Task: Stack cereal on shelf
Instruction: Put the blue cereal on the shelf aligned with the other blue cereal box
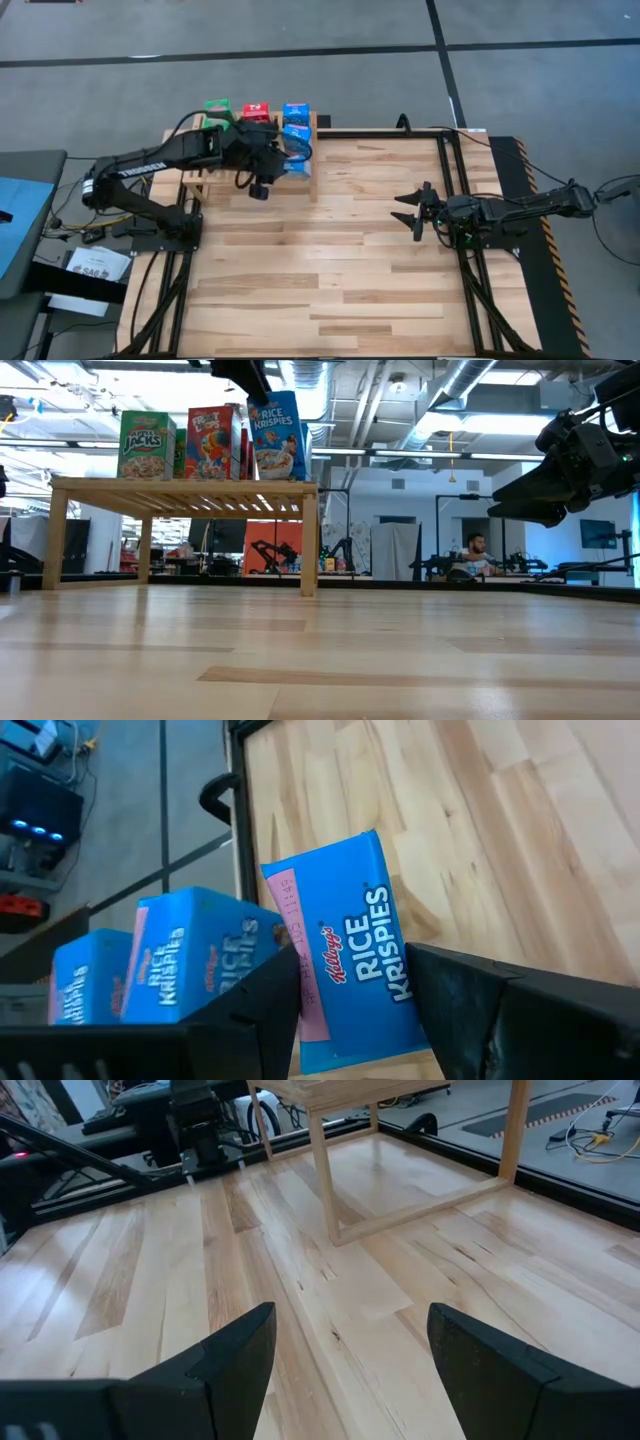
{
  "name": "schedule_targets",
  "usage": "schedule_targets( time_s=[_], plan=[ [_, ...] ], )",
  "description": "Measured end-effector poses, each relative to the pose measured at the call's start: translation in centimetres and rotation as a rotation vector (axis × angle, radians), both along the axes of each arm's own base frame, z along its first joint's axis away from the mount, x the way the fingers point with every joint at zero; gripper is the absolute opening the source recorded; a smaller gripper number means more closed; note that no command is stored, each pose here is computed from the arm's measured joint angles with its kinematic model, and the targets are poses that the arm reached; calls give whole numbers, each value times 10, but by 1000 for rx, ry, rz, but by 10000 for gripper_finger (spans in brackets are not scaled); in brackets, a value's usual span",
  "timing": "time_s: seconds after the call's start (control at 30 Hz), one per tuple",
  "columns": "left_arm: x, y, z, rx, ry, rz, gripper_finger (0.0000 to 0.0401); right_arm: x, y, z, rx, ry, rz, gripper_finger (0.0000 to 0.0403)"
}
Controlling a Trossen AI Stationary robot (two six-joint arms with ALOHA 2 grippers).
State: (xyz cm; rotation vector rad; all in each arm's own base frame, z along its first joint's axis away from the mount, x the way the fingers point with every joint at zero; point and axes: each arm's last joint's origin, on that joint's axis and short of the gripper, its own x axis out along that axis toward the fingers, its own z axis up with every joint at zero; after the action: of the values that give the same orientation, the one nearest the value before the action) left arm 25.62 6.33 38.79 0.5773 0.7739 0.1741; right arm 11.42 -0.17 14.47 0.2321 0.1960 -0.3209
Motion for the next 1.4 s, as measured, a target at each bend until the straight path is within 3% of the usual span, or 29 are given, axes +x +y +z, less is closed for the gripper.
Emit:
schedule_targets(
  time_s=[0.6, 1.13, 1.4],
  plan=[
    [7, 18, -7, -49, -6, 15, 163, 0, 0, 0, 0, 1, 0, 286],
    [9, 20, -8, 8, 10, 54, 270, 0, 0, 0, 0, 0, 0, 286],
    [8, 21, -7, 32, 12, 74, 289, 0, 0, 0, 0, 1, 0, 286]
  ],
)
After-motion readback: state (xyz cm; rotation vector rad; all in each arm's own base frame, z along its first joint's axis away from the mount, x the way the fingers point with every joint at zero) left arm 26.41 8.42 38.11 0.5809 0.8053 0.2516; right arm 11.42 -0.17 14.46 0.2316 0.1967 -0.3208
